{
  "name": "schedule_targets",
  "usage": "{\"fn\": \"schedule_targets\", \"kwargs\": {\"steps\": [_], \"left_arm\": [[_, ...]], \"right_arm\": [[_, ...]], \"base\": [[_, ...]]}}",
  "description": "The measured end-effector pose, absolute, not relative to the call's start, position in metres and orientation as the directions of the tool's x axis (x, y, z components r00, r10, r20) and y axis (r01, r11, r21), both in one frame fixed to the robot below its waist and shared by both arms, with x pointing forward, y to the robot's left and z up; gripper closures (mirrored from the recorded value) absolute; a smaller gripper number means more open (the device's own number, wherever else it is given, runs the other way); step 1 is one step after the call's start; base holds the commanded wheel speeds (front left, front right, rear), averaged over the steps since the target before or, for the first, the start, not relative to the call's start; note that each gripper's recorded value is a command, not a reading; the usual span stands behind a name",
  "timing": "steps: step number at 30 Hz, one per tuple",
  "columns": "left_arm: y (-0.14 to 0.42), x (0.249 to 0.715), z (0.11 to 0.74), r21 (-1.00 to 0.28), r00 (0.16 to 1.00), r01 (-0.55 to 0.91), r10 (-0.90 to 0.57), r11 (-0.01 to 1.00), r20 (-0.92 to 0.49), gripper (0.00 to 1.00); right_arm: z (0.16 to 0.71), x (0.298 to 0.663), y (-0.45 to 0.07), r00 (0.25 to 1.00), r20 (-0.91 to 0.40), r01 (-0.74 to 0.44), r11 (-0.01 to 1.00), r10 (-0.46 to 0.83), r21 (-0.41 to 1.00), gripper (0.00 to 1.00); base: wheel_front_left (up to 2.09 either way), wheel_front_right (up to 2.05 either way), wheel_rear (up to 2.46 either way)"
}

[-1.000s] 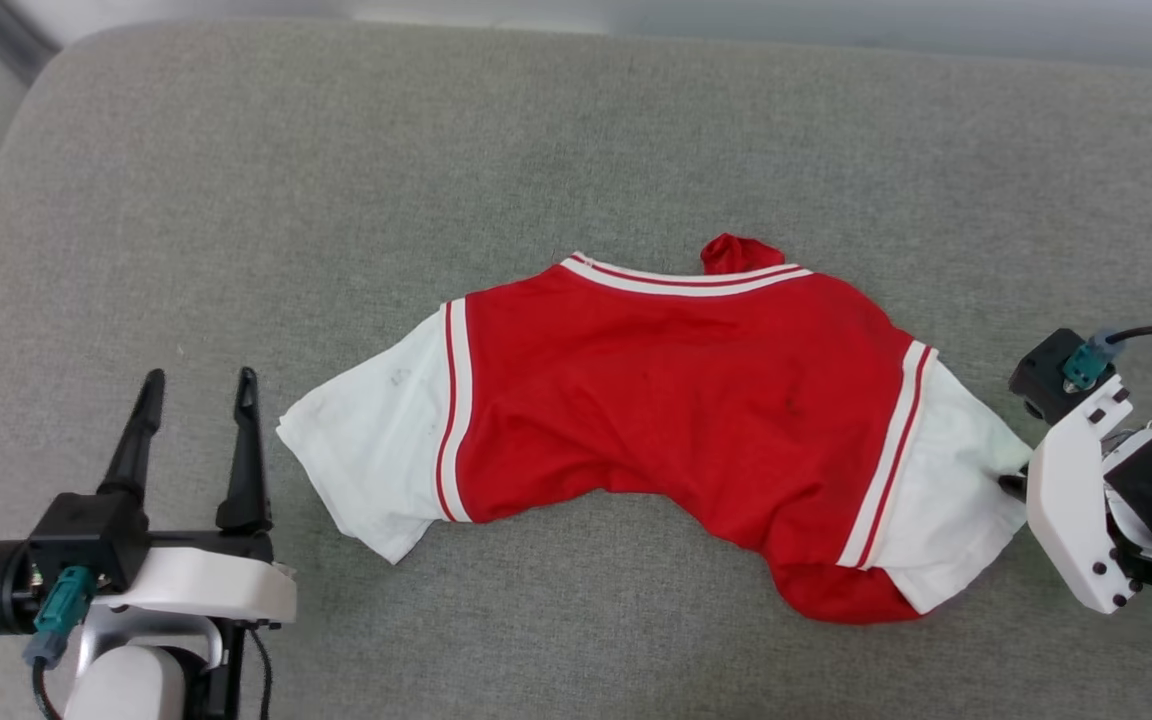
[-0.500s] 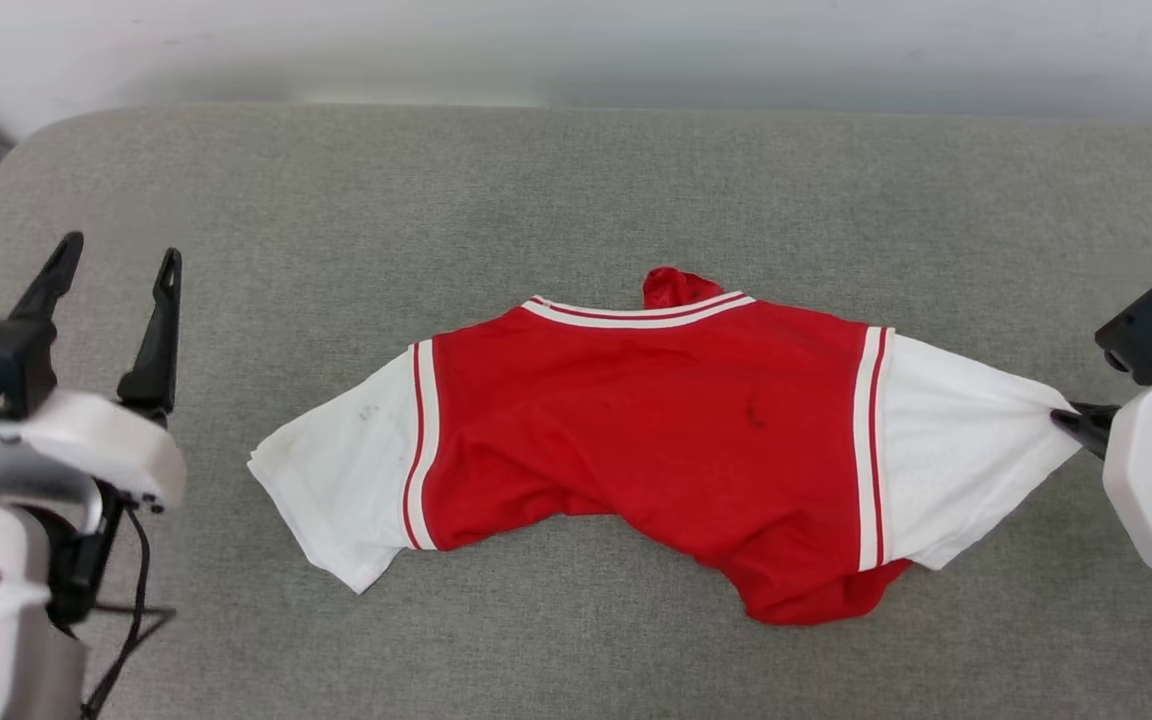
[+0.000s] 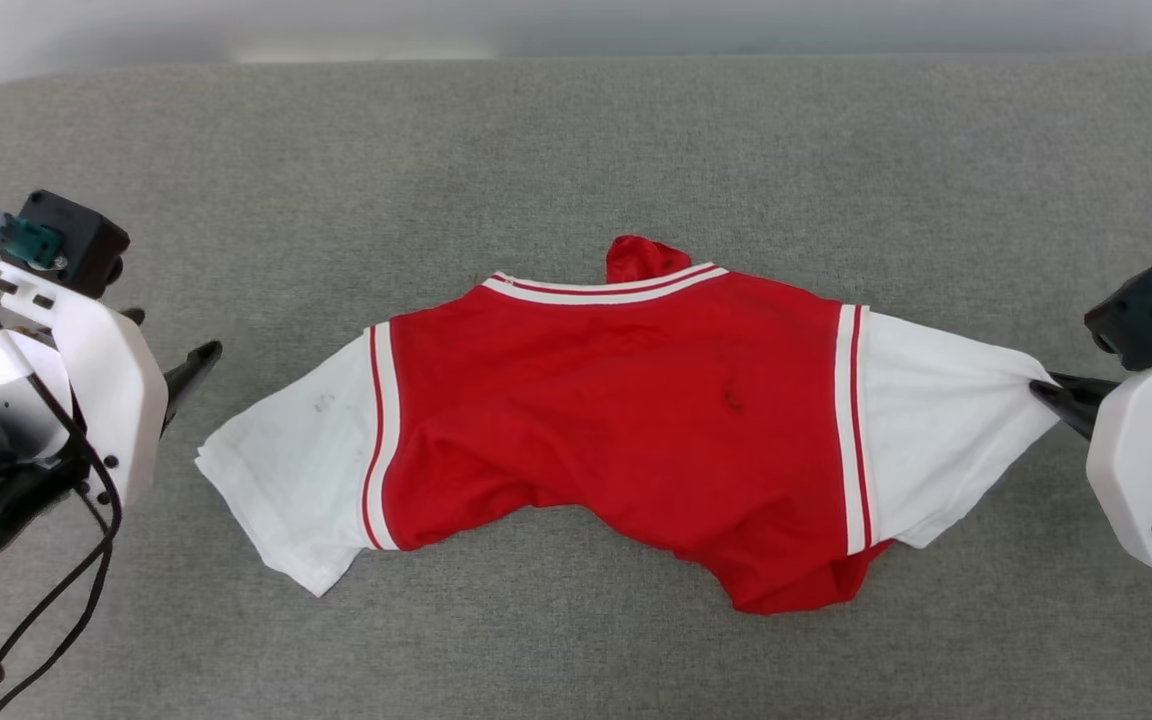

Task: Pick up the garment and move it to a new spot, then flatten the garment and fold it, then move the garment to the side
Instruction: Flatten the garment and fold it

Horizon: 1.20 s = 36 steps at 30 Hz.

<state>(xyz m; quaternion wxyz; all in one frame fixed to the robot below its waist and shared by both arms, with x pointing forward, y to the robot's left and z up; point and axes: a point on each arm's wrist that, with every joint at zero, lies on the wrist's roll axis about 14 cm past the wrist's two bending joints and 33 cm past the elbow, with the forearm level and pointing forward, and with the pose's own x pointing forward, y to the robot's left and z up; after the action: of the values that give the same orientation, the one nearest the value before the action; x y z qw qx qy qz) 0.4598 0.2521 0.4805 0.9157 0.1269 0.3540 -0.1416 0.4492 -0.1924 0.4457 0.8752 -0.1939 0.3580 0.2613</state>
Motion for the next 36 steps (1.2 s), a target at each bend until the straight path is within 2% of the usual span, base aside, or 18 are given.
{"fn": "schedule_targets", "kwargs": {"steps": [4, 12, 18, 21, 22, 23, 24, 30, 36], "left_arm": [[0.251, 0.450, 0.454, 0.084, 0.581, 0.389, -0.173, 0.917, -0.795, 0.00], [0.247, 0.432, 0.405, 0.030, 0.377, 0.448, -0.159, 0.893, -0.912, 0.00], [0.242, 0.417, 0.374, -0.020, 0.254, 0.469, -0.156, 0.883, -0.954, 0.00], [0.240, 0.416, 0.368, -0.033, 0.229, 0.474, -0.160, 0.880, -0.960, 0.00], [0.240, 0.415, 0.366, -0.035, 0.223, 0.476, -0.159, 0.879, -0.962, 0.44], [0.240, 0.415, 0.365, -0.035, 0.217, 0.481, -0.158, 0.876, -0.963, 0.77], [0.239, 0.414, 0.364, -0.040, 0.214, 0.480, -0.161, 0.877, -0.964, 1.00], [0.235, 0.414, 0.368, -0.036, 0.233, 0.497, -0.173, 0.867, -0.957, 1.00], [0.233, 0.428, 0.401, 0.019, 0.375, 0.505, -0.200, 0.863, -0.905, 1.00]], "right_arm": [[0.440, 0.450, -0.191, 0.599, -0.735, -0.597, 0.789, 0.318, -0.145, 1.00], [0.433, 0.454, -0.192, 0.590, -0.748, -0.596, 0.789, 0.304, -0.150, 1.00], [0.426, 0.455, -0.190, 0.579, -0.756, -0.599, 0.788, 0.304, -0.141, 1.00], [0.424, 0.455, -0.189, 0.574, -0.761, -0.600, 0.788, 0.304, -0.137, 1.00], [0.424, 0.455, -0.189, 0.572, -0.763, -0.600, 0.788, 0.303, -0.137, 1.00], [0.424, 0.456, -0.189, 0.572, -0.762, -0.601, 0.787, 0.303, -0.139, 1.00], [0.425, 0.457, -0.189, 0.575, -0.760, -0.601, 0.786, 0.303, -0.141, 1.00], [0.433, 0.459, -0.184, 0.589, -0.745, -0.605, 0.782, 0.313, -0.150, 1.00], [0.458, 0.463, -0.182, 0.645, -0.691, -0.595, 0.783, 0.328, -0.183, 1.00]], "base": [[0.00, 0.00, 0.00], [0.00, 0.00, 0.00], [0.00, 0.00, 0.00], [0.00, 0.00, 0.00], [0.00, 0.00, 0.00], [0.00, 0.00, 0.00], [0.00, 0.00, 0.00], [0.00, 0.00, 0.00], [0.00, 0.00, 0.00]]}}
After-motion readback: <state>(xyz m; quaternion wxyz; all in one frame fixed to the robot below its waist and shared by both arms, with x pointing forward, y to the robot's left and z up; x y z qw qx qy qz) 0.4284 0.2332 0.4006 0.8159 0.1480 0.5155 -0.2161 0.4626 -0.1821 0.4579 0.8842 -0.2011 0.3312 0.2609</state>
